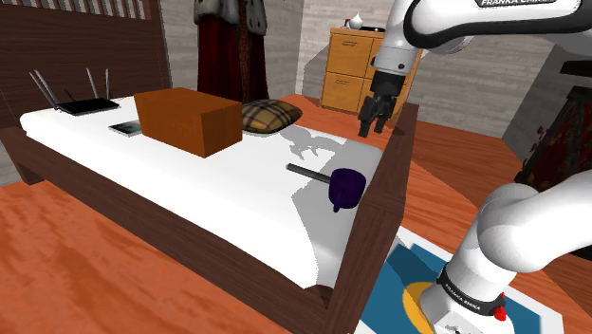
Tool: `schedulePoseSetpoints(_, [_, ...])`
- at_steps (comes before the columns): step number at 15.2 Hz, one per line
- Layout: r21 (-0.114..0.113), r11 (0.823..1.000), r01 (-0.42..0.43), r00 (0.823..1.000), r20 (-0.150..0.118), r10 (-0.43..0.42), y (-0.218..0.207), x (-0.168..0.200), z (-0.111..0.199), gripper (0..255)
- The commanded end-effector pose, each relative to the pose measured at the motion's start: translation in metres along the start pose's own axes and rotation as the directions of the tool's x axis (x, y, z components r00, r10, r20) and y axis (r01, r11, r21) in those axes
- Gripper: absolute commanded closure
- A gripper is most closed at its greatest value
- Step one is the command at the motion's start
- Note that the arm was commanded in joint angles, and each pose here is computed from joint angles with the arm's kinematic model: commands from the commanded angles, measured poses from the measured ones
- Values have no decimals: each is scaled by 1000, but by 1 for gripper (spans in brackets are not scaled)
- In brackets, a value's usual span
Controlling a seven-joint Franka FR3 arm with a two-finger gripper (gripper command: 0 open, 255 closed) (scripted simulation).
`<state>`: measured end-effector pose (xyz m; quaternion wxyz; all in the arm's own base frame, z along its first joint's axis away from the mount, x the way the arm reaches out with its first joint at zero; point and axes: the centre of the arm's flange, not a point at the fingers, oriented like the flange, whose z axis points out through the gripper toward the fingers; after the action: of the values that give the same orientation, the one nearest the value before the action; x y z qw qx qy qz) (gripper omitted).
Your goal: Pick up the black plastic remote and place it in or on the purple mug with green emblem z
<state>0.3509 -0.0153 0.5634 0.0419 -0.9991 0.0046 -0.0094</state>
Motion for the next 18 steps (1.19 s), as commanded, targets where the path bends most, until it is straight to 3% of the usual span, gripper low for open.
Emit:
schedulePoseSetpoints(1, [-1,1000,20,1000,3,-20,9,20,16,0])
schedulePoseSetpoints(18, [2,984,179,983,38,-179,70,175,171,0])
